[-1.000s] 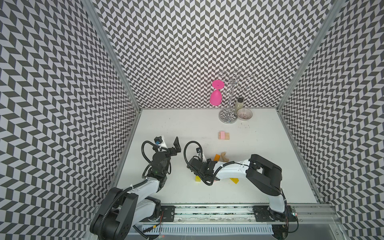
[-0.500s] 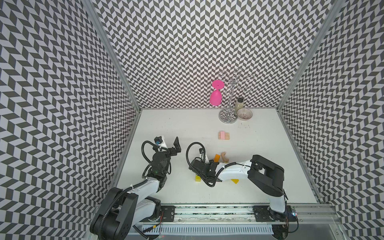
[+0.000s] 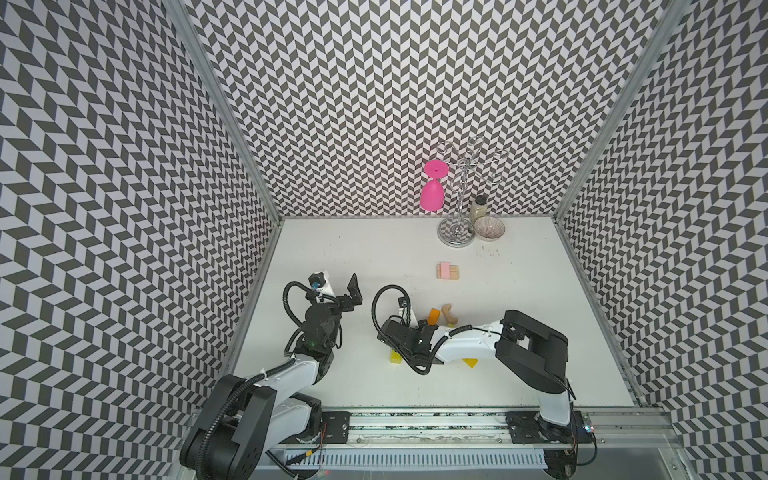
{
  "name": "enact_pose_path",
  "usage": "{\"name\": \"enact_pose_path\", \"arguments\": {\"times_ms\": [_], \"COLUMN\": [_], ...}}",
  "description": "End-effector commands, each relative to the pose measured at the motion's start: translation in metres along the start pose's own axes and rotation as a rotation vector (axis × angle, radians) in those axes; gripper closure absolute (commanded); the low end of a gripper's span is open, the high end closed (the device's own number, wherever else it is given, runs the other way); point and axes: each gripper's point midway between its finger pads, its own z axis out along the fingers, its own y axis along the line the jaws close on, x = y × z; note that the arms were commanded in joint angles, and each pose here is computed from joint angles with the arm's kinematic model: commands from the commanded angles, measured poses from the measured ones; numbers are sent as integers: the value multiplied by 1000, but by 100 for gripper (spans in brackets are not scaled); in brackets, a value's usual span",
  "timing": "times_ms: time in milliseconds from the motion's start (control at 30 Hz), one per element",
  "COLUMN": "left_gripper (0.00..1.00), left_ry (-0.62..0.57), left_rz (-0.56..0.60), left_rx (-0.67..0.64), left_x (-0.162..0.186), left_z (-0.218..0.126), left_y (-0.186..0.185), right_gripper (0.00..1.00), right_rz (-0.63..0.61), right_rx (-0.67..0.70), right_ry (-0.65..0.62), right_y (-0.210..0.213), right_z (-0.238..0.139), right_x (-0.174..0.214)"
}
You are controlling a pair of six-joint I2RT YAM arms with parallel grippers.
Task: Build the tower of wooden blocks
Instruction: 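Lower the right gripper and close it on the loose pink block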
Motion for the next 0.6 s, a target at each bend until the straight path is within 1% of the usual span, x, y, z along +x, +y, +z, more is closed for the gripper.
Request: {"name": "enact_pose_path", "arguments": {"times_ms": [0,100,200,333,567], "left_gripper": [0,0,0,0,0], "left_ry": [-18,-18,-18,-18,-17], "left_rz": [-14,-14,-14,-14,-14], "left_rx": [3,3,3,3,5], "left_x": [-4,-4,-4,-4,-4], "left_z": [0,0,0,0,0], "left_y": [0,0,0,0,0], "right_gripper": [25,26,30,34,34], "right_rz": [-19,-17,-21,-27,-28], "right_rx": [29,29,18,18,34], "right_ry": [15,17,22,31,46], "right_y": [-5,-6,-3,-2,-7], "right_z": [10,11,12,16,25], "right_x": [5,4,6,8,12]}}
